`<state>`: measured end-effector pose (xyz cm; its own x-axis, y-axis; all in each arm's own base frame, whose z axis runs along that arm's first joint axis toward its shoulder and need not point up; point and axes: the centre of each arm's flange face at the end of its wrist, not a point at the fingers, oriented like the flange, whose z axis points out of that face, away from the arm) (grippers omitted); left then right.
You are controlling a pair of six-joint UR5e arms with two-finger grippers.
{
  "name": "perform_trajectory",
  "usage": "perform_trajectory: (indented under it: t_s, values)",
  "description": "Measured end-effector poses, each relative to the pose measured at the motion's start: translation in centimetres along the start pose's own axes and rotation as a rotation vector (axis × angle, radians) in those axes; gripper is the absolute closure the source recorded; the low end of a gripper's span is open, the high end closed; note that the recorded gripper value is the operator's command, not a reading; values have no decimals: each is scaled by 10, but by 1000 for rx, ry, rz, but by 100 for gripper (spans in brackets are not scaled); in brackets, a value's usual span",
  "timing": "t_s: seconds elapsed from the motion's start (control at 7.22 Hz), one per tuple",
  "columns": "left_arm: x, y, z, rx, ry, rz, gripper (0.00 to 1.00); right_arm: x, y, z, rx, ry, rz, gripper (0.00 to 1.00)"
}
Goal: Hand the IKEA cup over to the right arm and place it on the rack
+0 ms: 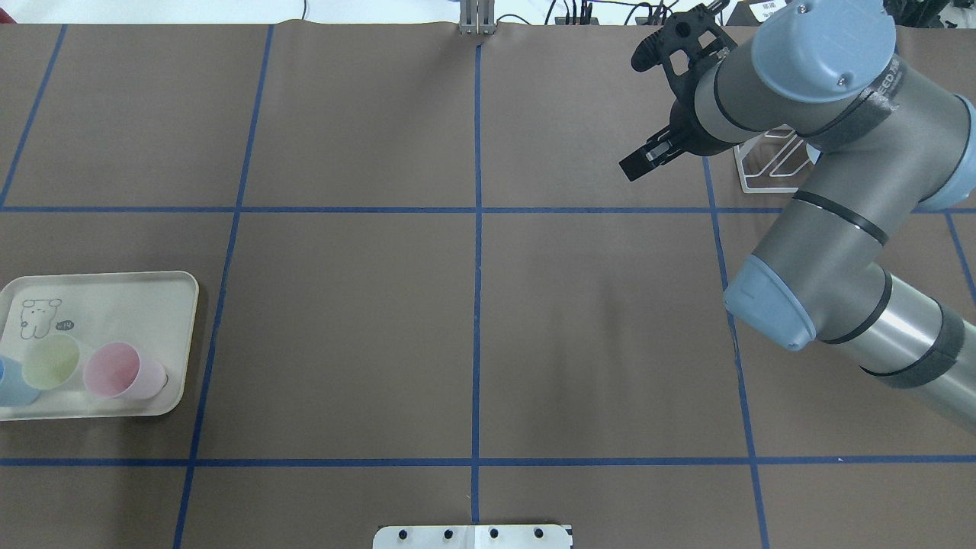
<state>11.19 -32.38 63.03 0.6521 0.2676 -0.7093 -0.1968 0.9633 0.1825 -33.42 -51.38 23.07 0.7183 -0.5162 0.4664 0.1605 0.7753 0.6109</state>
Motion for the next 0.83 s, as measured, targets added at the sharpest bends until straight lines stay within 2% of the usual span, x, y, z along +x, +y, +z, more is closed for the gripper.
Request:
perform_trajectory:
  t_s: [0.42,0.55,0.69,0.83]
  values:
    - [2,-6,9,-20,27,7,58,1,2,1,-3,1,-6,0]
    - [-1,-11,15,-23,26,6,74,2,2,2,-4,1,-6,0]
    - [-2,-15,19,-24,26,6,96,2,2,1,-4,1,-7,0]
    - [-2,-18,20,-23,31,7,100,2,2,1,-3,1,-7,0]
